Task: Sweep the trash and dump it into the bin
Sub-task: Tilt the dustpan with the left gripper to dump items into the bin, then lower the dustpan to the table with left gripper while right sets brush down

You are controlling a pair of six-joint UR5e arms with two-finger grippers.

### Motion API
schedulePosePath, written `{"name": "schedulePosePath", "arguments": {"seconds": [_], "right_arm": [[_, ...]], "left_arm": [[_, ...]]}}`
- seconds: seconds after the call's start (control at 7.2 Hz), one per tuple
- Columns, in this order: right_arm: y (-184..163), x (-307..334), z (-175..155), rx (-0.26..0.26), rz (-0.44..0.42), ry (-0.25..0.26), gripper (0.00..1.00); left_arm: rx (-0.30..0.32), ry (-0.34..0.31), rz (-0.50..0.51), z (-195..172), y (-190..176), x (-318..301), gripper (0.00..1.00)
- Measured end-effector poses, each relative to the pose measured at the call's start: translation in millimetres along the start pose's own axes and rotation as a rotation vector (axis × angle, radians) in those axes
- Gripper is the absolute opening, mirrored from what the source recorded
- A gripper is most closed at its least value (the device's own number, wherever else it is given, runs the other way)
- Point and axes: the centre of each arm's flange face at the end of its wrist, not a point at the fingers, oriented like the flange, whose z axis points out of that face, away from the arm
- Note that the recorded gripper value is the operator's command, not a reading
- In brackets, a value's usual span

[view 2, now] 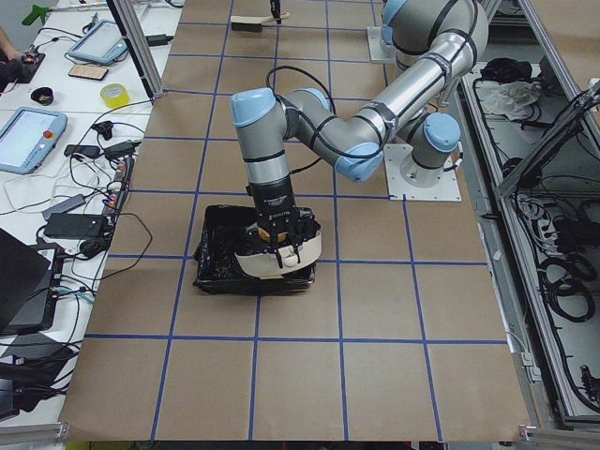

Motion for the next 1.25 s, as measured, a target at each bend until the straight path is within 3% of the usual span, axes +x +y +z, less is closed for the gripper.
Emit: {"name": "schedulePosePath", "arguments": {"seconds": [0.28, 0.42, 0.56, 0.69, 0.83, 0.97, 1.25], "right_arm": [[-0.1, -0.1, 1.0, -0.002, 0.000, -0.001, 0.00], [-0.1, -0.2, 2.5, -0.005, -0.001, -0.002, 0.00], [-0.2, -0.3, 4.0, -0.008, -0.001, -0.002, 0.00], [-0.3, -0.3, 4.4, -0.008, -0.001, -0.002, 0.10], [-0.5, -0.2, 4.5, -0.008, 0.000, -0.002, 0.41], [-0.6, -0.1, 4.1, -0.008, 0.000, -0.001, 0.64], [-1.3, 0.7, 0.8, -0.001, -0.001, 0.003, 0.80]], "left_arm": [[0.231, -0.091, 0.054, -24.1, -32.3, -5.6, 0.00], [0.336, -0.149, 0.098, -43.2, -67.3, -16.6, 0.00], [0.395, -0.191, 0.148, -64.6, -108.4, -29.2, 0.00], [0.456, -0.226, 0.193, -78.9, -147.0, -40.7, 0.00], [0.538, -0.247, 0.214, -83.9, -179.2, -50.6, 0.00], [0.606, -0.239, 0.228, -85.2, -213.7, -58.8, 0.00], [0.673, -0.175, 0.211, -88.7, -289.4, -70.7, 0.00]]}}
